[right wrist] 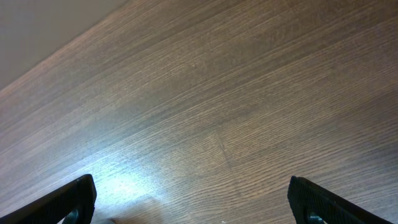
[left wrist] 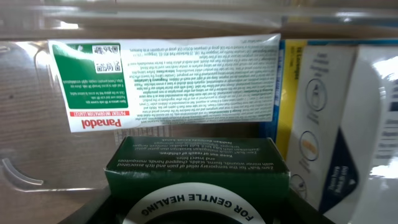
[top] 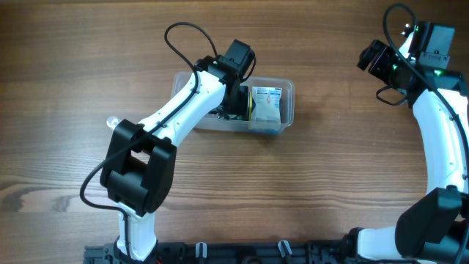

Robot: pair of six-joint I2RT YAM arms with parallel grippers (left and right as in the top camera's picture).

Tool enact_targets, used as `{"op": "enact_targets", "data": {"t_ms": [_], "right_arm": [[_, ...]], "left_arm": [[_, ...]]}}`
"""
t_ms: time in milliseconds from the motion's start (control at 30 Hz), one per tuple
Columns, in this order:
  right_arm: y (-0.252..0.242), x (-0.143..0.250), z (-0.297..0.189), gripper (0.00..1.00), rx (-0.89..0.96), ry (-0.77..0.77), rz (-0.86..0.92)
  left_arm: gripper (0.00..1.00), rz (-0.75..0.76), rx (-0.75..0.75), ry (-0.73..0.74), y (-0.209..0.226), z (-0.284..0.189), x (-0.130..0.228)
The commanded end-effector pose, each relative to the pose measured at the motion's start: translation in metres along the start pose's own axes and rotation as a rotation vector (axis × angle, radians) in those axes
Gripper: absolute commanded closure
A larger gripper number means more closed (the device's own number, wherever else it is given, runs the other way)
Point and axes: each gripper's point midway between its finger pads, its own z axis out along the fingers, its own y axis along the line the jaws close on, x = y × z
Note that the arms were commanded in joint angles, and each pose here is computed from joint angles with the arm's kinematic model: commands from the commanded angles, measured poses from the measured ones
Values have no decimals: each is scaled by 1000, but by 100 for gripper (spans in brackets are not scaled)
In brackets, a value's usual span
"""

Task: Pack container
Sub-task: 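Lower the Zam-Buk box beside the Panadol box and open left gripper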

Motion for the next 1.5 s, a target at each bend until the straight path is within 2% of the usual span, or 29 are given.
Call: {"op": "enact_targets", "data": {"t_ms": [0,133,400,700,867,1467], "right_arm": [[2,1,3,0,-13,10,7],[2,1,3,0,-13,9,7],[2,1,3,0,-13,9,7],[2,1,3,0,-13,9,7],[2,1,3,0,-13,10,7],[2,1,3,0,-13,10,7]], "left_arm": [[54,-19,-21,4,4,8,2],[47,-19,-18,-3,3,8,0],[42,-19,-16,-7,3,8,-1],[41,-19,-16,-6,3,8,0],[37,-19,-16,-6,3,8,0],[37,-19,-16,-7,3,8,-1]]}}
